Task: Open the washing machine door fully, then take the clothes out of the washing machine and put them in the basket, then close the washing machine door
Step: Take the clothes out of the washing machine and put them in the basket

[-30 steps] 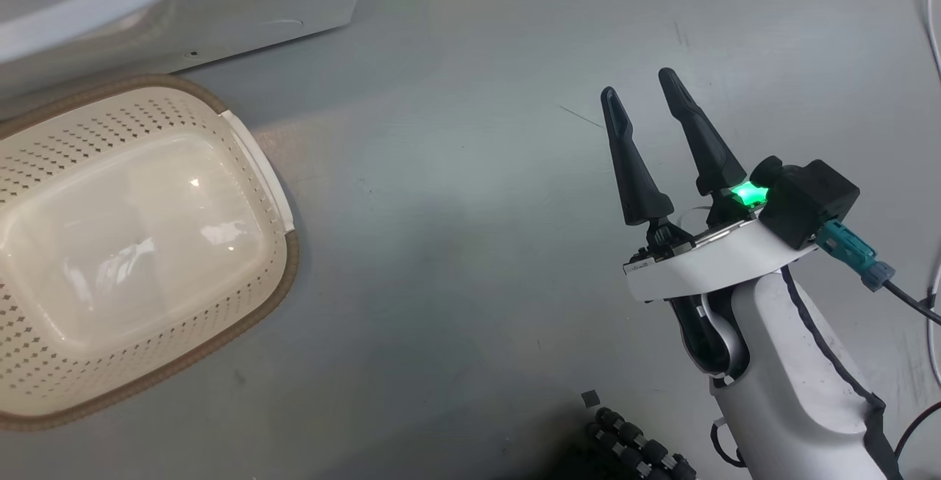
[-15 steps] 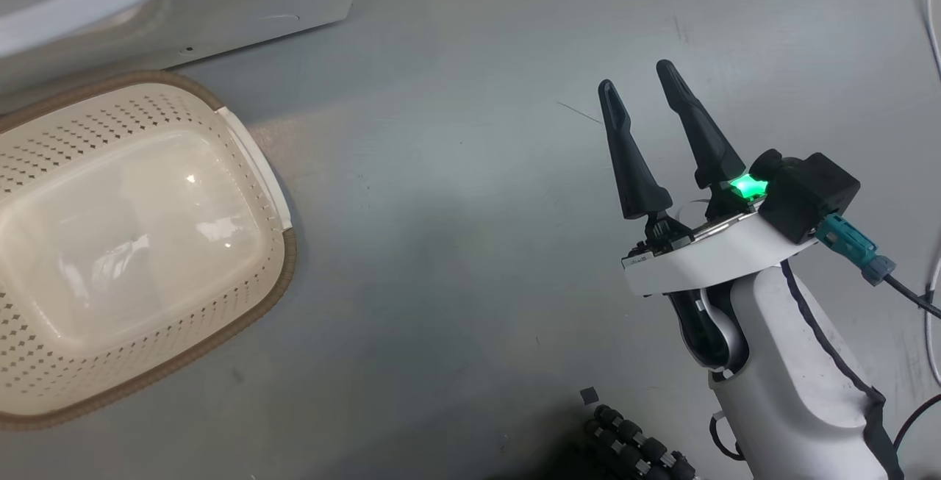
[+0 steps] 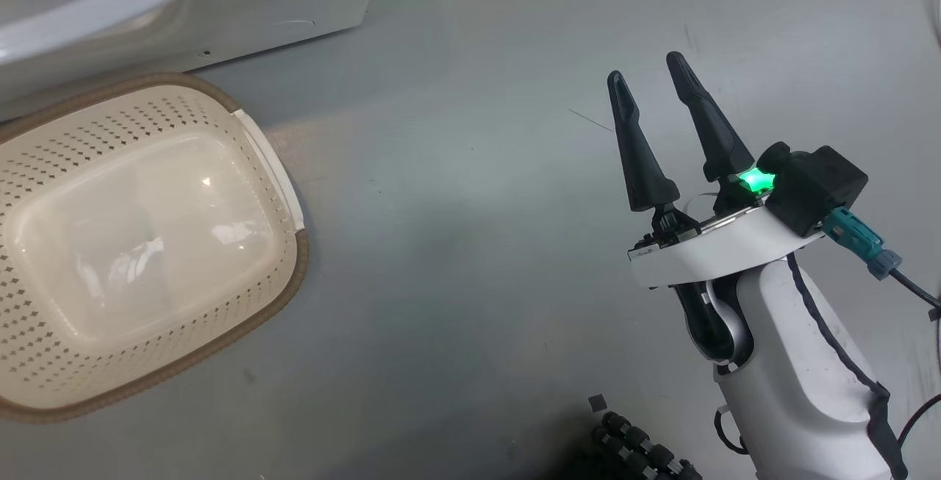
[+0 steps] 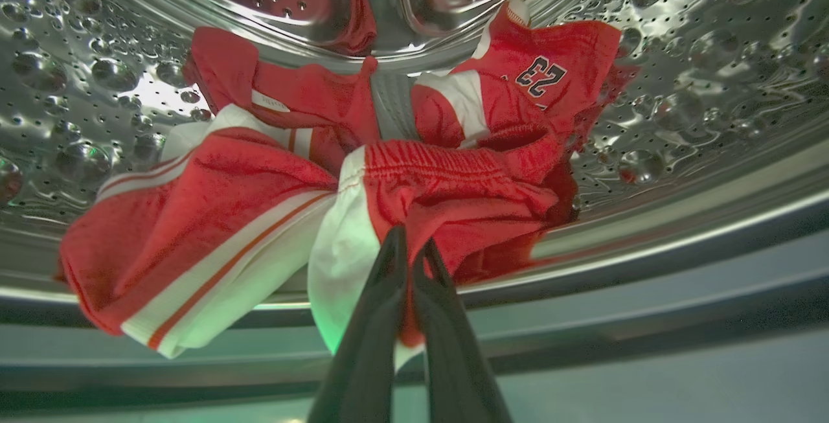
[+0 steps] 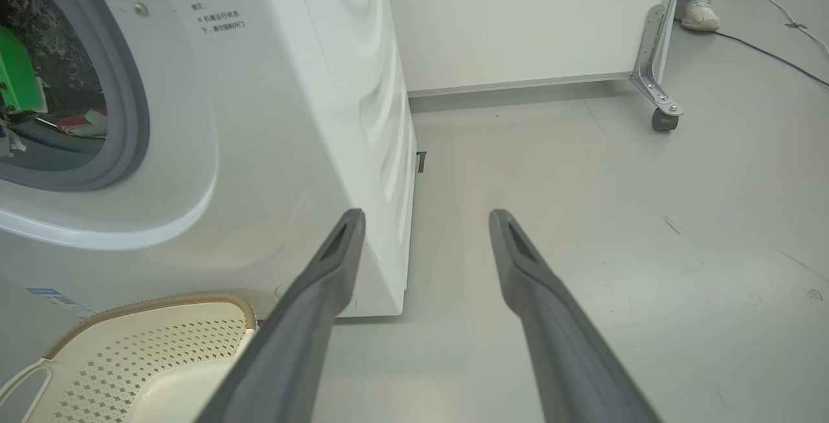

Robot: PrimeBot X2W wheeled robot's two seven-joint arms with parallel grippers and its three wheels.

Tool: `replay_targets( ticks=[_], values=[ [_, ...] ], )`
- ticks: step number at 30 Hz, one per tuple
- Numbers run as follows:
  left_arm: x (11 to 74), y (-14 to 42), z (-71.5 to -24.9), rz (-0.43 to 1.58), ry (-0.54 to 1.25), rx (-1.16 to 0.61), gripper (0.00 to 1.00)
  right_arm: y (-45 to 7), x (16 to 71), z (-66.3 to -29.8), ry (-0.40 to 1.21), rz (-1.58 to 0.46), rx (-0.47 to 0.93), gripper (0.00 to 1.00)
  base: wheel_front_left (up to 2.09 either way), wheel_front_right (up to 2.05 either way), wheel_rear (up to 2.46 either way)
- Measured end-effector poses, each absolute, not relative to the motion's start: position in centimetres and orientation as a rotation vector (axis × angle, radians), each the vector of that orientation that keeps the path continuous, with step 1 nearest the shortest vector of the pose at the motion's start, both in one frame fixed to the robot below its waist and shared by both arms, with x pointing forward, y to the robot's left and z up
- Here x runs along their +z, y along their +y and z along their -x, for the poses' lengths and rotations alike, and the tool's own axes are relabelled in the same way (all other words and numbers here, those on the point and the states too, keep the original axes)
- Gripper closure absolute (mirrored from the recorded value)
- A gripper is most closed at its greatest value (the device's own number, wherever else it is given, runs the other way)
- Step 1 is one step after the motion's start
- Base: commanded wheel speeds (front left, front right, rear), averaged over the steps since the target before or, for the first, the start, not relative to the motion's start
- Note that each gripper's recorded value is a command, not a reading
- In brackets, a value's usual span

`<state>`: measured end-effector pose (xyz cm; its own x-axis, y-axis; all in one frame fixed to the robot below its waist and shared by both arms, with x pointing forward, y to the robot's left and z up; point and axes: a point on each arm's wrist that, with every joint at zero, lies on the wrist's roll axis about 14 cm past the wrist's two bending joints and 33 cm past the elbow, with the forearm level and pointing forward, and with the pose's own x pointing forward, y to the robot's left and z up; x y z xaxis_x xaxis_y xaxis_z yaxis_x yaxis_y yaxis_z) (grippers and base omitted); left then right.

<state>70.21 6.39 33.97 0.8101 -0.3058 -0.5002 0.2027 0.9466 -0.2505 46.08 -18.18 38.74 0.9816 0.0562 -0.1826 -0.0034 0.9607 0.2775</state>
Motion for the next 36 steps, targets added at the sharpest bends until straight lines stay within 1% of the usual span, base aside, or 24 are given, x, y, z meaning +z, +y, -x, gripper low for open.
replay_targets(
  ticks=[11,23,28,36],
  values=[
    [37.0,6.4,-69.5,0.171,0.422,-0.286,1.00,-17.4,39.8,-46.5,0.164,-0.253,0.063,0.00,0.00,0.00,0.00],
    [39.6,6.4,-66.4,0.166,0.276,-0.295,1.00,-16.5,40.9,-46.2,0.141,-0.254,0.086,0.00,0.00,0.00,0.00],
    [41.5,5.9,-64.8,0.185,0.207,-0.303,1.00,-16.3,41.3,-45.6,0.138,-0.252,0.088,0.00,0.00,0.00,0.00],
    [45.7,6.9,-62.5,0.193,0.058,-0.275,1.00,-15.5,42.2,-44.6,0.128,-0.241,0.111,0.00,0.00,0.00,0.00]
  ],
)
